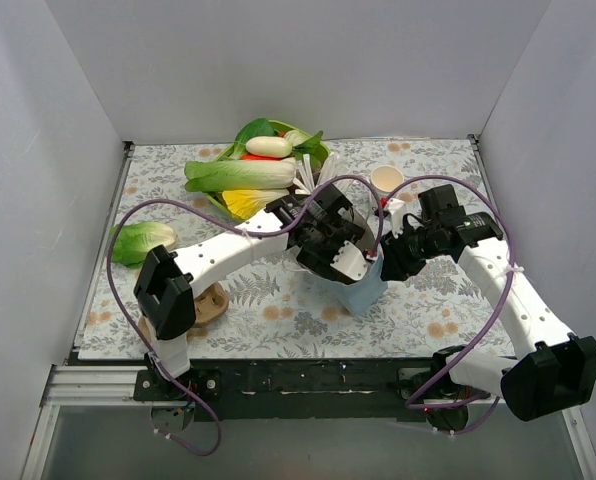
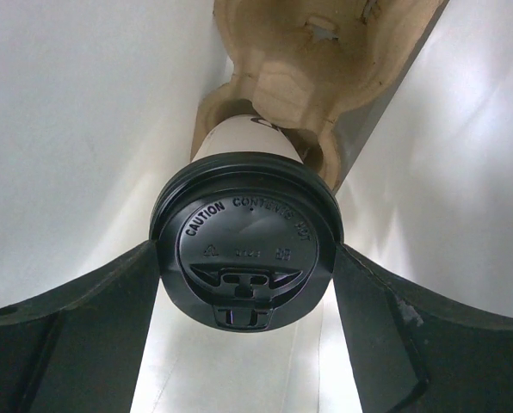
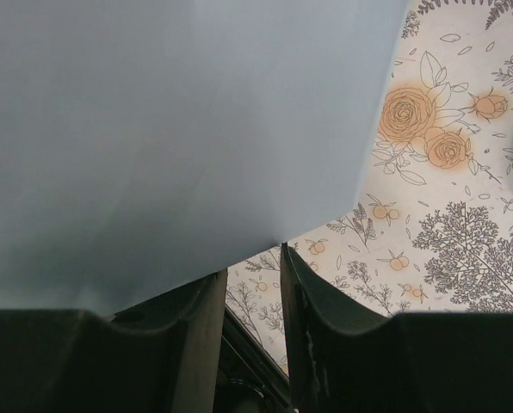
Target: Pack the takeout coffee
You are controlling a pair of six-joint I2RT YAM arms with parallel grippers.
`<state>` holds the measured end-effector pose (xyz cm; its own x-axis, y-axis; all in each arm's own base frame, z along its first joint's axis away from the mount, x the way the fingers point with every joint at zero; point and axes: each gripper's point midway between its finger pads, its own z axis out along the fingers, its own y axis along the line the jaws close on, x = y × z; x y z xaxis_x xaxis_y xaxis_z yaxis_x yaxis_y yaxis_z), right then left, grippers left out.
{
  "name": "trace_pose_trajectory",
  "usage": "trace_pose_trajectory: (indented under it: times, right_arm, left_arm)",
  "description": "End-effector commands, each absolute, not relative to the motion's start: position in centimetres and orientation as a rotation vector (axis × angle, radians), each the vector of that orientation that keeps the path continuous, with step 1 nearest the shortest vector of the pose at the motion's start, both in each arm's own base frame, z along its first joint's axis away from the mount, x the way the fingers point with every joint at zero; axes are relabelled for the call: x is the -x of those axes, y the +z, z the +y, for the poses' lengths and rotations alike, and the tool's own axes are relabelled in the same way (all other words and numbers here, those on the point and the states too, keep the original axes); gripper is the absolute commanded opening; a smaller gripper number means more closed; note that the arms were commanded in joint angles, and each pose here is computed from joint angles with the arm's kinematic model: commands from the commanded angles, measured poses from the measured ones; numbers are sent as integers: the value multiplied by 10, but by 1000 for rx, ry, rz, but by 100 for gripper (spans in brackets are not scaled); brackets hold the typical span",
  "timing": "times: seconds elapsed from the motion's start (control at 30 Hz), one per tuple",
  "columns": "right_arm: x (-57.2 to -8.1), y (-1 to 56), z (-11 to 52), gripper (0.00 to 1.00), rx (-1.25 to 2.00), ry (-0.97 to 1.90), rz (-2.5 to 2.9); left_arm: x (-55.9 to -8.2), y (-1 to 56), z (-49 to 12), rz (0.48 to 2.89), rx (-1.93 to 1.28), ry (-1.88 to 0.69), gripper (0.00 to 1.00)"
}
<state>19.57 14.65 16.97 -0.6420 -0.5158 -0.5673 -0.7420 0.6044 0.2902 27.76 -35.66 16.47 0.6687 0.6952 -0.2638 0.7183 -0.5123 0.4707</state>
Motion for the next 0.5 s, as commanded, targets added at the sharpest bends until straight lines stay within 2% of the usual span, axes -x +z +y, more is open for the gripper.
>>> trace_pose_trajectory:
  times: [0.0, 0.47]
  right_arm:
    - [-198, 177, 153, 38, 1032, 764, 2348]
    - [-194, 178, 151, 38, 1040, 776, 2327]
  left_arm:
    - [-249, 149, -329, 1171, -2528, -169, 0]
    - [-231, 140, -300, 1232, -2720, -215, 0]
